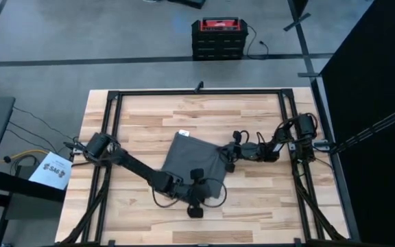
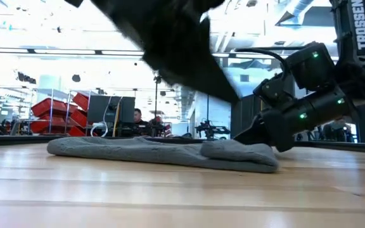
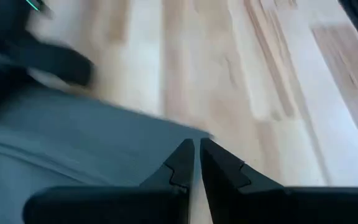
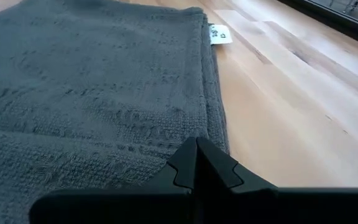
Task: Roll towel
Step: Roll the gray towel
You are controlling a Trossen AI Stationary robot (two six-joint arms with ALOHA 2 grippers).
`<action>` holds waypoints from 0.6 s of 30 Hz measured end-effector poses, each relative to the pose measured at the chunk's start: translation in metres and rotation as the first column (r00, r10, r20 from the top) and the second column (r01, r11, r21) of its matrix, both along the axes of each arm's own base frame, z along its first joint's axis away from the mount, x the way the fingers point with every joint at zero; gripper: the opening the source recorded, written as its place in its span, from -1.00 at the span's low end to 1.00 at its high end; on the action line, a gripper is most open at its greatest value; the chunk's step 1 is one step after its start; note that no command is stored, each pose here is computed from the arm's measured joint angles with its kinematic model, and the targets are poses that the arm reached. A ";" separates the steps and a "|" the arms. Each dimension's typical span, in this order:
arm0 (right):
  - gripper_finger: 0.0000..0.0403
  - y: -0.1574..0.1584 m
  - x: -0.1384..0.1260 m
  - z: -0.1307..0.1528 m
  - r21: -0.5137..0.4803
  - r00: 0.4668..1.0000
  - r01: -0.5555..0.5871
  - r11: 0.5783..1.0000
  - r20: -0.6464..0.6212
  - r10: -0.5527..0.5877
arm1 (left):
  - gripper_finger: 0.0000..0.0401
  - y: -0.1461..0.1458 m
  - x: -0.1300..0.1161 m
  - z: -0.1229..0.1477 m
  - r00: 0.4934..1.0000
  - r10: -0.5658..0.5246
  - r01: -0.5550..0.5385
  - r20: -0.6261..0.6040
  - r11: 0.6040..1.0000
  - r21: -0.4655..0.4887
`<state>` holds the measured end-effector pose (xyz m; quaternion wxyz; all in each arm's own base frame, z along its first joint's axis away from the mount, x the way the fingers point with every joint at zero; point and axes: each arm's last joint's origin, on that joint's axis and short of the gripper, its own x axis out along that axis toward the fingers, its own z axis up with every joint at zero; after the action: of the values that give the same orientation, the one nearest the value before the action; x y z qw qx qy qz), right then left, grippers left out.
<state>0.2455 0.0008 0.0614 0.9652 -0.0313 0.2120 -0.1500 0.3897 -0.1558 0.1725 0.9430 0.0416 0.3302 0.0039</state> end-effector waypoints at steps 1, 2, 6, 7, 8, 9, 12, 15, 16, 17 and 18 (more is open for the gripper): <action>-1.00 0.001 -0.002 0.003 -0.008 1.000 0.006 1.000 0.004 -0.006 | -0.93 0.007 0.002 0.004 1.000 -0.006 0.006 0.010 0.999 0.032; -1.00 0.001 -0.004 0.008 -0.021 1.000 0.009 1.000 0.005 -0.009 | -0.93 0.015 0.005 0.007 1.000 -0.012 0.011 0.018 0.998 0.064; -1.00 0.003 -0.006 0.034 -0.036 0.997 0.015 0.999 0.080 -0.012 | -0.93 0.060 0.023 0.005 0.995 -0.098 0.096 0.017 0.991 0.088; -1.00 0.004 -0.008 0.039 -0.037 0.997 0.010 0.999 0.077 -0.007 | -0.93 0.073 0.029 0.002 0.992 -0.120 0.118 0.028 0.990 0.074; -1.00 0.005 -0.011 0.043 -0.039 0.998 0.005 0.999 0.069 -0.002 | -0.93 0.086 0.033 -0.002 0.990 -0.136 0.134 0.025 0.989 0.065; -1.00 0.007 -0.013 0.049 -0.041 0.998 -0.001 0.999 0.064 0.003 | -0.93 0.099 0.037 -0.010 0.989 -0.147 0.146 0.008 0.987 0.061; -1.00 0.015 -0.024 0.064 -0.030 1.000 -0.007 1.000 0.020 0.007 | -0.93 0.127 0.042 -0.024 0.981 -0.193 0.193 -0.012 0.980 0.043; -1.00 0.023 -0.040 0.068 0.049 0.998 0.006 0.999 -0.069 -0.003 | -0.93 0.142 0.042 -0.027 0.968 -0.251 0.252 -0.028 0.968 0.022; -1.00 0.027 -0.044 0.070 0.089 0.997 0.013 0.996 -0.080 -0.006 | -0.93 0.144 0.041 -0.028 0.964 -0.262 0.263 -0.046 0.964 0.028; -1.00 0.031 -0.048 0.070 0.127 0.995 0.021 0.992 -0.096 -0.008 | -0.93 0.144 0.039 -0.030 0.960 -0.271 0.273 -0.069 0.961 0.035; -1.00 0.035 -0.052 0.069 0.158 0.993 0.023 0.987 -0.122 -0.004 | -0.93 0.144 0.038 -0.031 0.956 -0.279 0.283 -0.089 0.958 0.038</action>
<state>0.1933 0.0358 0.1300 0.9490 0.0382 0.2815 -0.1371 0.4276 -0.0119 0.1412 0.9182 0.1117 0.3594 -0.1235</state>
